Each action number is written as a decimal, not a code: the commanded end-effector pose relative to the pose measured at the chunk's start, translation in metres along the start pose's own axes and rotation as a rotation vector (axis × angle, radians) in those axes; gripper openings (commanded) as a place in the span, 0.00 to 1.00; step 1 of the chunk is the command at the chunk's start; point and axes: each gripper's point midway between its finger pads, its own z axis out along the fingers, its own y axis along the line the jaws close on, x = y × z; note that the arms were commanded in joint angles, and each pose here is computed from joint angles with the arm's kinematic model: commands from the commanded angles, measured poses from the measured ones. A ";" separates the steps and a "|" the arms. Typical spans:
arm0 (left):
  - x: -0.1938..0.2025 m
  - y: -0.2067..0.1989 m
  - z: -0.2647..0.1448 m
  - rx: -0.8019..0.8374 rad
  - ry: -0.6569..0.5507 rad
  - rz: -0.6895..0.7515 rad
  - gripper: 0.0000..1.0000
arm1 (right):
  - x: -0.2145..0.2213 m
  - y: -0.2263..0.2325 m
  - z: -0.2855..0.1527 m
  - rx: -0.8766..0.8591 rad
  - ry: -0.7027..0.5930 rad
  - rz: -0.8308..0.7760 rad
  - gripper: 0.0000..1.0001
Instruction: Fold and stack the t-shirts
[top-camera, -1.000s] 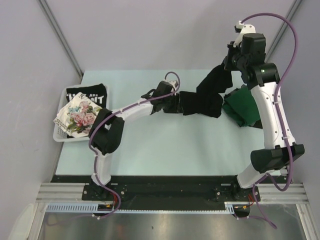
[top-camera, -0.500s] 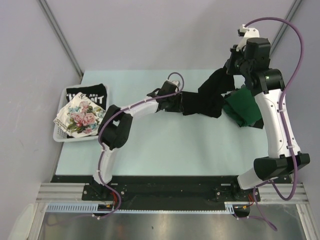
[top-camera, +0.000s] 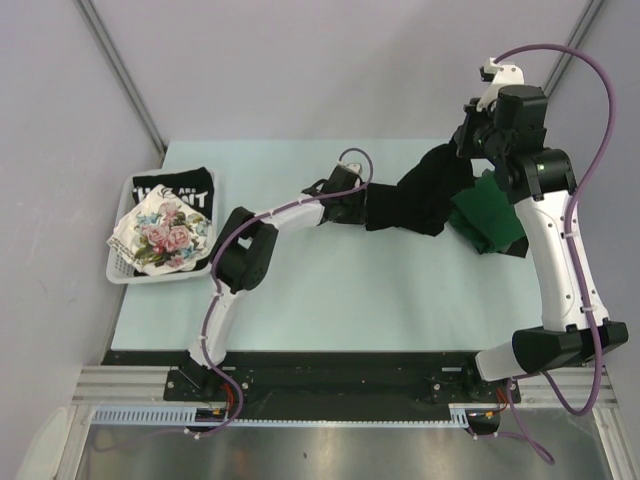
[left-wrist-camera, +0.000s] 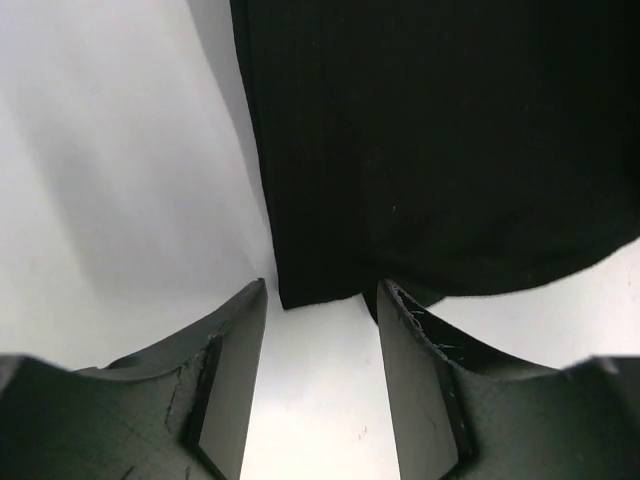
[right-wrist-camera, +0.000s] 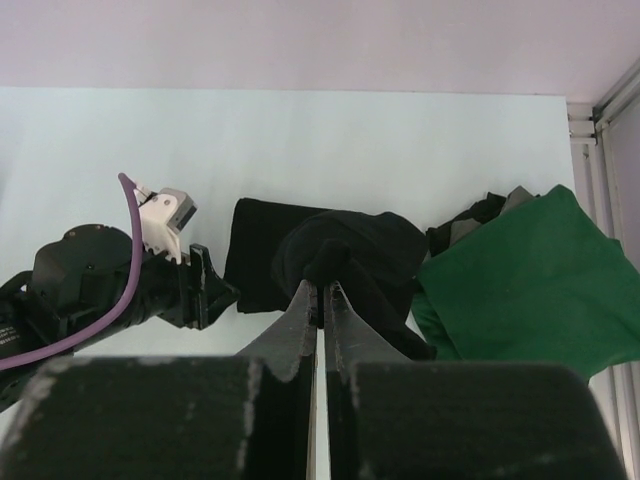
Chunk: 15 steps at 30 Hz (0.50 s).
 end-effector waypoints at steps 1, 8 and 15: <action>-0.021 -0.006 0.007 0.011 -0.060 0.024 0.55 | -0.020 0.002 -0.011 -0.015 -0.081 0.015 0.00; -0.017 -0.002 0.013 -0.004 -0.037 0.026 0.24 | -0.015 0.000 -0.007 -0.007 -0.068 0.011 0.00; -0.053 0.029 -0.022 -0.187 -0.113 0.052 0.00 | 0.003 -0.011 0.005 0.048 -0.032 -0.021 0.00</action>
